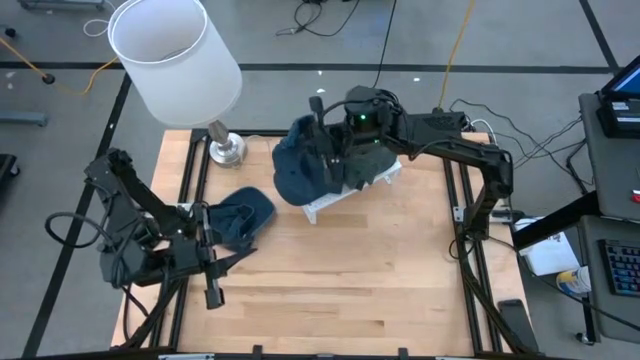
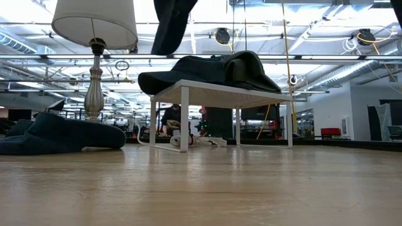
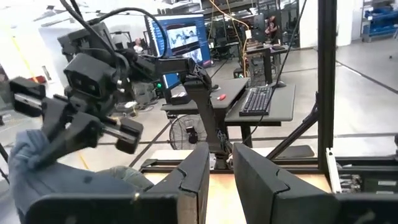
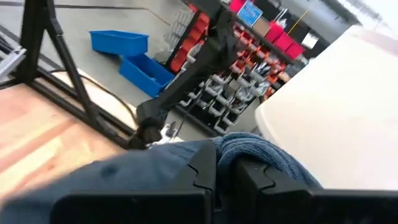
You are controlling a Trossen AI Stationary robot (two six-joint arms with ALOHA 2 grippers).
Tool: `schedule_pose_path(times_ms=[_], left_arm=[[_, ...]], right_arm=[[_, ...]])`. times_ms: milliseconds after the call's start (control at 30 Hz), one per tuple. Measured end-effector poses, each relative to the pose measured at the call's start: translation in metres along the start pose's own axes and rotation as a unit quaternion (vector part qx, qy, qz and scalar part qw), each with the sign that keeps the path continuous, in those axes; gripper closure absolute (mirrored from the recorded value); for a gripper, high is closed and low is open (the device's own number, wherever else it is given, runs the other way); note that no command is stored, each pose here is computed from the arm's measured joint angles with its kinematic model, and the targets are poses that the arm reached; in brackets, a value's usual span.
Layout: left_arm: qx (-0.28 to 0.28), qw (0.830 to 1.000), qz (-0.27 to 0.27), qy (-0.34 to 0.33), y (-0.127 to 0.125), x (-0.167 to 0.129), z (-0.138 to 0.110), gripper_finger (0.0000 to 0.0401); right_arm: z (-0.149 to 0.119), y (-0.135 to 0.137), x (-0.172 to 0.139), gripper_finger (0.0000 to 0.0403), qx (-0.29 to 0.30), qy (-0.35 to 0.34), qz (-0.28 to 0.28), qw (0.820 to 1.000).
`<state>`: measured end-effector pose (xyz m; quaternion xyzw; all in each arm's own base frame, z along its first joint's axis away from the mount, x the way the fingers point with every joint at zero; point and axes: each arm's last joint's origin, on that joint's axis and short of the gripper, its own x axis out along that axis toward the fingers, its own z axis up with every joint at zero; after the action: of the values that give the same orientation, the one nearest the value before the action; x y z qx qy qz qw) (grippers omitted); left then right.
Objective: Pick & Place hat
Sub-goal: Stack the blue cap on top of the other blue cap on the shelf
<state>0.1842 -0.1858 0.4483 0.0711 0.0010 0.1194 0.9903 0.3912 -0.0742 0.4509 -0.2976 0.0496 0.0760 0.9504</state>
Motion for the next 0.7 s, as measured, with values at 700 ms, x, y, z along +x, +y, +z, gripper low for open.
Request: schedule_pose_path(times_ms=[700], left_arm=[[-0.038,0.999,0.026,0.002,0.004,0.006,0.000,0.0325]], right_arm=[[-0.022,0.015,0.002,0.0390,-0.235,0.043,0.112,0.964]])
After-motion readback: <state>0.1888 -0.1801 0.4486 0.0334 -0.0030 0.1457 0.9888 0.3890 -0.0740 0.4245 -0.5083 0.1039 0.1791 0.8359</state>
